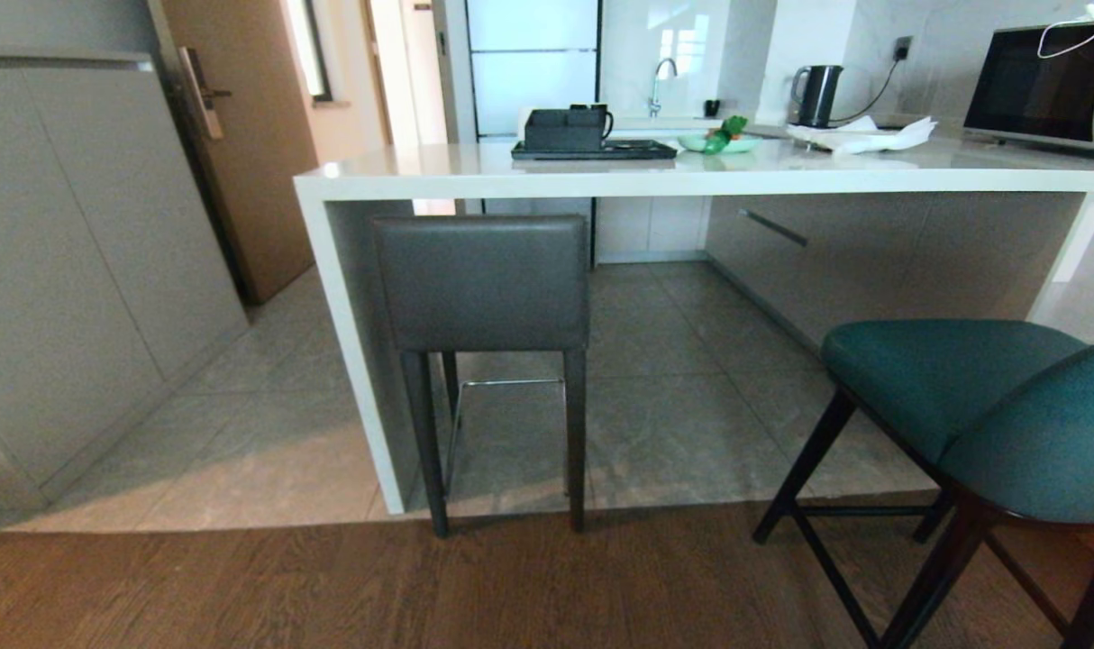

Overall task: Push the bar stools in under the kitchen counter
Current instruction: Push the blue chair back under the dining table

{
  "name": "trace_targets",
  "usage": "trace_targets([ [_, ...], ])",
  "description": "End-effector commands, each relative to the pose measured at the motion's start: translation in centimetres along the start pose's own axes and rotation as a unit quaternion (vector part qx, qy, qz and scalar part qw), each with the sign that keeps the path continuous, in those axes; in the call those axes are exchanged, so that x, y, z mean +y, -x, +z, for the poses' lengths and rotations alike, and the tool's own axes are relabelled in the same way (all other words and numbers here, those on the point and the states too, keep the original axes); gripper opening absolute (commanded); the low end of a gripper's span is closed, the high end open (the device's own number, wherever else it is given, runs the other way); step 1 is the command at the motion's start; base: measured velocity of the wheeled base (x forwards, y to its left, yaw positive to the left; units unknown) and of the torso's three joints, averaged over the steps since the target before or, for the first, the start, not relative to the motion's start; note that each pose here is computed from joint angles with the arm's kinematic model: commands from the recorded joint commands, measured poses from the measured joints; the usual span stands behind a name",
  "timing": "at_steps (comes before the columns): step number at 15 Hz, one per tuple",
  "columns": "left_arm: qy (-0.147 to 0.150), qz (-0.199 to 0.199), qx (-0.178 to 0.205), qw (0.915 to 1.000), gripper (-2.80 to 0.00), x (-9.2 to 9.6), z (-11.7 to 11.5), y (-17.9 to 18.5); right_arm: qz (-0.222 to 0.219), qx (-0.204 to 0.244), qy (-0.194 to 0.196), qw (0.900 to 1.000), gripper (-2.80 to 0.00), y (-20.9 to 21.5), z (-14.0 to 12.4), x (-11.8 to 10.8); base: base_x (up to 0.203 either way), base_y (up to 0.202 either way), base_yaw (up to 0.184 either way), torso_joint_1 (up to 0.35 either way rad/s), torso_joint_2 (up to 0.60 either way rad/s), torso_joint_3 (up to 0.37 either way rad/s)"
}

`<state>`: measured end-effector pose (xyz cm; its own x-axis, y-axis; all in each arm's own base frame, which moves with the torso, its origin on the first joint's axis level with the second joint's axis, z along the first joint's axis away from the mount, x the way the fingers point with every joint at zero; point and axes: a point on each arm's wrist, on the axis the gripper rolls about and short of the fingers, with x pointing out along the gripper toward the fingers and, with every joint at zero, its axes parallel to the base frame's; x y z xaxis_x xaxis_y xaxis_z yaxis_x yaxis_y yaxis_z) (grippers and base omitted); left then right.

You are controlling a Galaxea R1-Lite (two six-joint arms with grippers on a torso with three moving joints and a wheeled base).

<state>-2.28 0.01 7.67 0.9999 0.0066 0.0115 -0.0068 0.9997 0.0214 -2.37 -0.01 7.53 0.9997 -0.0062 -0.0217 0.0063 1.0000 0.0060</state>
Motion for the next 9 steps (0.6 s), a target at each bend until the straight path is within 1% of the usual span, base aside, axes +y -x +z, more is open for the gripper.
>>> trace_targets([
  [1,-0.001,0.001,0.002,1.0000,-2.80,0.00,-0.07,-0.03,0.000,0.001,0.000,1.000,-2.80,-0.02,-0.02,0.00,0.000,-0.191,0.000,-0.002,0.01,0.002],
  [9,0.000,0.000,0.002,1.0000,-2.80,0.00,-0.07,-0.03,0.000,0.001,0.000,1.000,-2.80,-0.01,0.01,0.00,0.000,-0.194,0.002,0.000,0.00,0.003],
])
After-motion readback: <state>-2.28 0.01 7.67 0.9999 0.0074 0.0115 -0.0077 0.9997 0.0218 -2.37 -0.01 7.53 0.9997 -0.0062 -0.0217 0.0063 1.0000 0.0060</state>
